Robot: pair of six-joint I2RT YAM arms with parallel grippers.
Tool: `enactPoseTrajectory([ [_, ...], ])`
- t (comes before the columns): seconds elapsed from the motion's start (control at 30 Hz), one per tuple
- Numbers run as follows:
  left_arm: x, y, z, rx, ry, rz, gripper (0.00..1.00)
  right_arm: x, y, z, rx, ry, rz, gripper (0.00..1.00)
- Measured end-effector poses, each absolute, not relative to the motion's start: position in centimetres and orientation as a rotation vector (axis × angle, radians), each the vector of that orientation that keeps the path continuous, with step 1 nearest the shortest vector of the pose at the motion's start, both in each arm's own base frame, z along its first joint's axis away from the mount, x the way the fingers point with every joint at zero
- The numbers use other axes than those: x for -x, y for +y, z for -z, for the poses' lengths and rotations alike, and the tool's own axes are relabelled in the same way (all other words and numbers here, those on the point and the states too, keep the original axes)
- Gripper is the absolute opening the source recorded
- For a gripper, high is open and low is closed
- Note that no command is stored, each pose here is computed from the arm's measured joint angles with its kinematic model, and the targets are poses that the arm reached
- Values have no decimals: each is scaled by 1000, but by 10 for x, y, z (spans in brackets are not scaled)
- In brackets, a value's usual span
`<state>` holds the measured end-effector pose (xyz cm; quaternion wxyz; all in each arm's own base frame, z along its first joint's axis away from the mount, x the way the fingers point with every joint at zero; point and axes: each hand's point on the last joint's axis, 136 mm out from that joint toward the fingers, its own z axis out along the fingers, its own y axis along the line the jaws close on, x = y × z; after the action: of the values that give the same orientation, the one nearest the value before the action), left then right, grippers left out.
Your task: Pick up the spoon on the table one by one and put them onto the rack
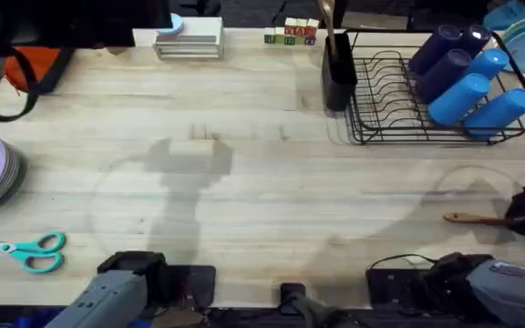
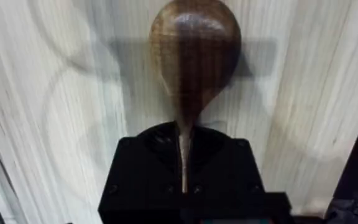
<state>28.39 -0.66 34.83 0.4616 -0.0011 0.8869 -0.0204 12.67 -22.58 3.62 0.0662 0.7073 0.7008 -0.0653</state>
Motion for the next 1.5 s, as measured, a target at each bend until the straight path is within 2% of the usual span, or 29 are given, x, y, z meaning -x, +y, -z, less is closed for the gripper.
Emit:
enactPoseTrajectory([
  [0.13, -284, -7, -348, 3, 2181, 50, 993, -128, -226, -37, -2115, 2128, 198, 34],
  [0.27, -284, -7, -348, 3, 2181, 50, 993, -156, -213, -53, -1865, 2250, 115, 32],
  [0.7, -284, -7, -348, 2, 2181, 52, 993, -168, -212, -133, -1575, 2068, 185, 32],
  [0.73, -284, -7, -348, 2, 2181, 52, 993, -168, -212, -152, -1524, 2011, 207, 32],
  [0.87, -284, -7, -348, 2, 2181, 52, 993, -175, -211, -183, -1380, 1943, 251, 32],
  [1.2, -284, -7, -348, 2, 2181, 52, 993, -230, -179, -274, -901, 1770, 251, 32],
  [1.5, -284, -7, -348, 2, 2181, 52, 993, -295, -114, -362, -505, 1552, 83, 32],
])
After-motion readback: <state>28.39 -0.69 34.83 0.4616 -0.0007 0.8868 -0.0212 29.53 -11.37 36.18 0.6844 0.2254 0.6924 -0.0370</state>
